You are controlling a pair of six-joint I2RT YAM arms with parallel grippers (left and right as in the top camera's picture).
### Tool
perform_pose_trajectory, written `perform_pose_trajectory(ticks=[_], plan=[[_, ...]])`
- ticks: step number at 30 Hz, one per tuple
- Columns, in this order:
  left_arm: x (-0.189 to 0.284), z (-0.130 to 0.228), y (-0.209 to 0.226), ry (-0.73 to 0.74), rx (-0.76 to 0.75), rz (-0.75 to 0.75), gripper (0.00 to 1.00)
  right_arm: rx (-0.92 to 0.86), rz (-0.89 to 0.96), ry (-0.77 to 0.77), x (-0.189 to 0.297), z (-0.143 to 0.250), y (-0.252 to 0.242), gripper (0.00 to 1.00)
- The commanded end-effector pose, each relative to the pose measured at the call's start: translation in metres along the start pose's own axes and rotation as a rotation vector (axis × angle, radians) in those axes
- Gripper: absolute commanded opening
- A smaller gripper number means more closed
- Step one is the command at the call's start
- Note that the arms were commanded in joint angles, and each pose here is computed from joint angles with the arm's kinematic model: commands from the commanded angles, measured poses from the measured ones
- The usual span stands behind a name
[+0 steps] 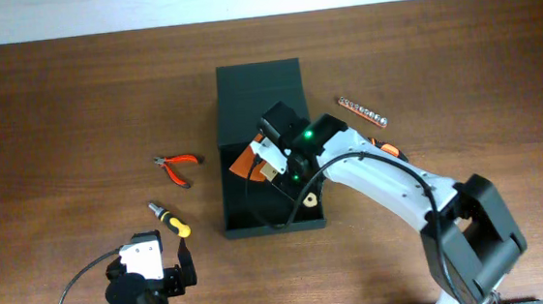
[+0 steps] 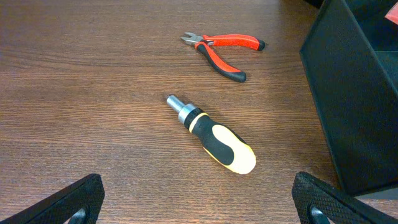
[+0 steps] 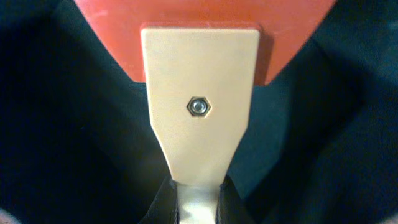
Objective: Pack container
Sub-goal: 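Lift the scraper with the right gripper and drop it into the box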
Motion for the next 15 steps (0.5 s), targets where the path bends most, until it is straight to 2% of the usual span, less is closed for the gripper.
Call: perform_pose_trajectory(ticks=[1, 9, 11, 13, 15], plan=[[-0.0005, 0.0008, 0.0006, -0.004, 0.009, -0.008, 0.99, 0.024, -0.049, 0.055, -0.0199, 0.0018, 0.0040, 0.08], [-0.0005, 0.0008, 0.0006, -0.004, 0.009, -0.008, 0.99, 0.019, -0.048, 0.088, -0.0254, 0.0048, 0.0034, 0.10], [-0.0005, 0.0008, 0.0006, -0.004, 0.009, -0.008, 0.99, 0.018, -0.048, 0.096, -0.0253, 0.0060, 0.0033, 0.19], [-0.0005, 0.0008, 0.0006, -0.004, 0.009, -0.008, 0.99, 0.017, -0.047, 0.103, -0.0248, 0.0072, 0.0033, 0.39], [-0.0005, 0.0008, 0.0006, -0.004, 0.009, -0.008, 0.99, 0.017, -0.046, 0.105, -0.0248, 0.0075, 0.0032, 0.51]])
Point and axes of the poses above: each gripper's point midway between its finger pads, its own x axis back along the fingers, its own y axis along the line the jaws close on, z = x × y, the point moved 10 cm from there along x, back along the fingers, and after that the axes turned 11 degrees about -x, right-handed, at the moved point
